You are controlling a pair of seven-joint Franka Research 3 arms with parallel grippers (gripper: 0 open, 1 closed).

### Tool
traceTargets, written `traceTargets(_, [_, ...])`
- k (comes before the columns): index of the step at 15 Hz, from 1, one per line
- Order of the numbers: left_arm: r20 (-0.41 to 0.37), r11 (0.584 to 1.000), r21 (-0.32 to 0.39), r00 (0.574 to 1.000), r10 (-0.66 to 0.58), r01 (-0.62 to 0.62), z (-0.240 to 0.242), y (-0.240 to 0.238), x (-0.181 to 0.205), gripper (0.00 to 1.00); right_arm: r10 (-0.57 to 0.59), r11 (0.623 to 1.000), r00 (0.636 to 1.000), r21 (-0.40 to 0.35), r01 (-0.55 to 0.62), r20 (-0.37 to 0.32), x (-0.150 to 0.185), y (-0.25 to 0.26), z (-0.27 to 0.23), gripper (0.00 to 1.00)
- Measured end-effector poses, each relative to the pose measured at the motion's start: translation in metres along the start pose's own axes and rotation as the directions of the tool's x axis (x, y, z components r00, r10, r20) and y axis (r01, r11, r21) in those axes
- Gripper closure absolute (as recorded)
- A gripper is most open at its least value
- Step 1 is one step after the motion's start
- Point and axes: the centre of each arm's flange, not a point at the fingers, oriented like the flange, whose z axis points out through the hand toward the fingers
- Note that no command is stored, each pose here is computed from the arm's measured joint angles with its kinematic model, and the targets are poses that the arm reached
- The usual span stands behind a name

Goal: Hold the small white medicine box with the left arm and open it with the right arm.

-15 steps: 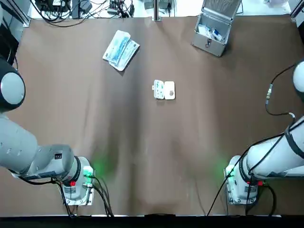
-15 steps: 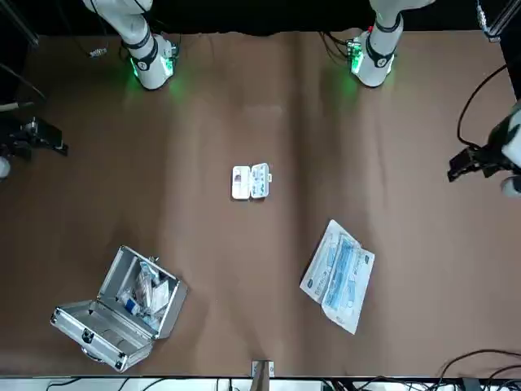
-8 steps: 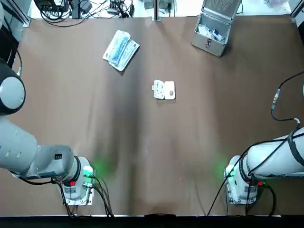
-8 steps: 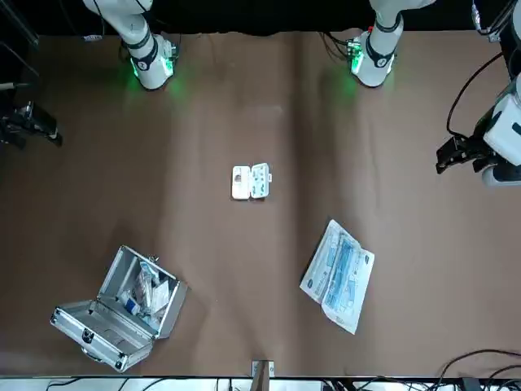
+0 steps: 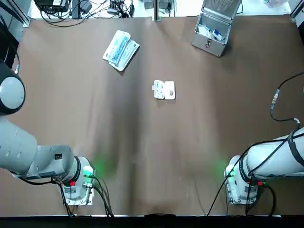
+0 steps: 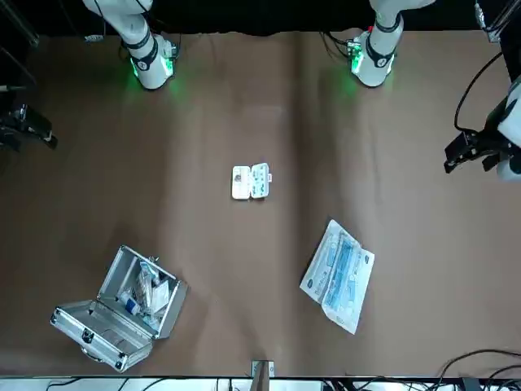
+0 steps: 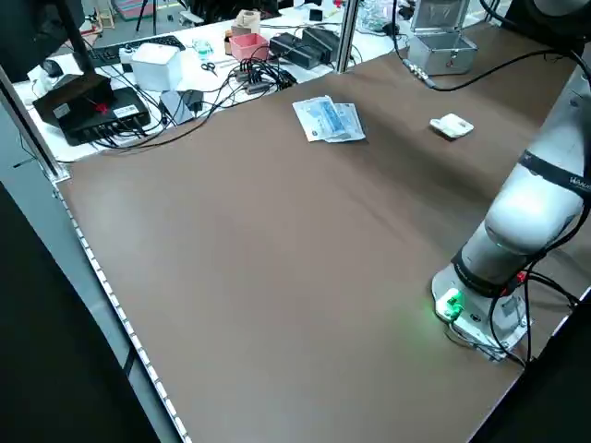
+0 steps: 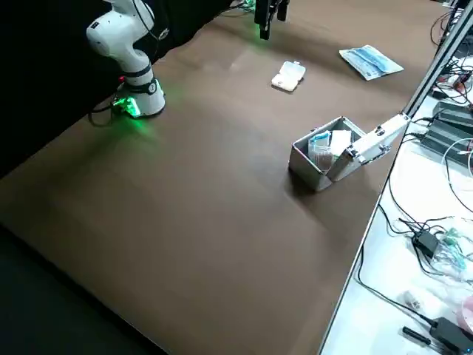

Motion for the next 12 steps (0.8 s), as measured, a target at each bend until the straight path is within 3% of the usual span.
traceTargets(12, [0.006,1.0,0.001,1.0,-0.005,0.005,0.0029,-0.0026,0.0008,0.0,-0.013,1.0,1.0,0.0,0.013,-0.005,0.0012,-0.0073,0.0009,0.02])
